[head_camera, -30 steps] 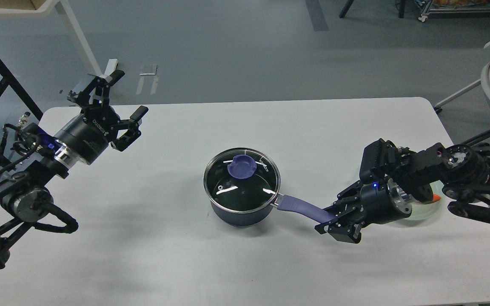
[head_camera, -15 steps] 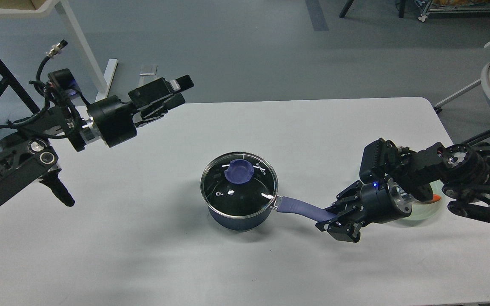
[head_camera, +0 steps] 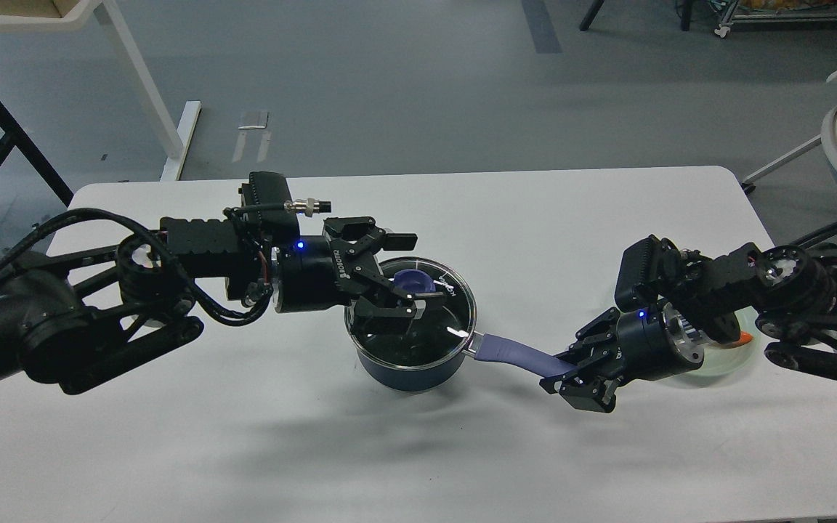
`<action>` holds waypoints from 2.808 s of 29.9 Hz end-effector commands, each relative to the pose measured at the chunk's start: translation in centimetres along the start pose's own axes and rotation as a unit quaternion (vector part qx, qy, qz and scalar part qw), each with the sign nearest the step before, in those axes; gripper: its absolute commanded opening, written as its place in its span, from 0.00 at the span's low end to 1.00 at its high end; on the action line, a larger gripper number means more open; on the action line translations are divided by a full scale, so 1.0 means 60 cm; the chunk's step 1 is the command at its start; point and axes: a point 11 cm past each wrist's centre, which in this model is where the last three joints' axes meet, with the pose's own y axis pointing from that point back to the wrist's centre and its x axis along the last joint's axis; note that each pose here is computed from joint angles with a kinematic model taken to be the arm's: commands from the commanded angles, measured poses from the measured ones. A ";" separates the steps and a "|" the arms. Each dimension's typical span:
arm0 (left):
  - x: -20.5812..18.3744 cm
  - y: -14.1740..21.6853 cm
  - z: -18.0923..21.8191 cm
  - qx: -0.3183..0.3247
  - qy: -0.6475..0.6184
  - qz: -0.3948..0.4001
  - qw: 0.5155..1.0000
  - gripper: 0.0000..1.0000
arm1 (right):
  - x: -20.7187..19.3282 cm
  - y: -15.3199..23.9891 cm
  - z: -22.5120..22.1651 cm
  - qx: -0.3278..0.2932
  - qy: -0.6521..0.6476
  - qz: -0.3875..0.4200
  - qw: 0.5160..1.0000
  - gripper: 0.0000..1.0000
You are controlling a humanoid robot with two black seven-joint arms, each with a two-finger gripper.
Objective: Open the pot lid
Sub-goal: 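Reach the left gripper over the pot and grasp the lid's purple knob, then lift the glass lid off the pot with the left gripper, moving it aside, then lower the glass lid onto the table beside the pot with the left gripper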
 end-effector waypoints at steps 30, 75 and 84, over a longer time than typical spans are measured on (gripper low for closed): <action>-0.079 -0.033 -0.037 0.033 -0.001 -0.045 0.998 0.45 | 0.001 -0.001 -0.001 0.001 0.000 0.001 1.000 0.32; -0.284 0.374 -0.105 0.254 0.045 -0.118 0.959 0.35 | 0.002 0.000 0.000 0.001 0.000 0.001 1.000 0.32; -0.307 0.367 -0.097 0.255 0.064 -0.119 0.958 0.48 | 0.002 0.001 0.000 0.000 0.000 0.001 1.000 0.32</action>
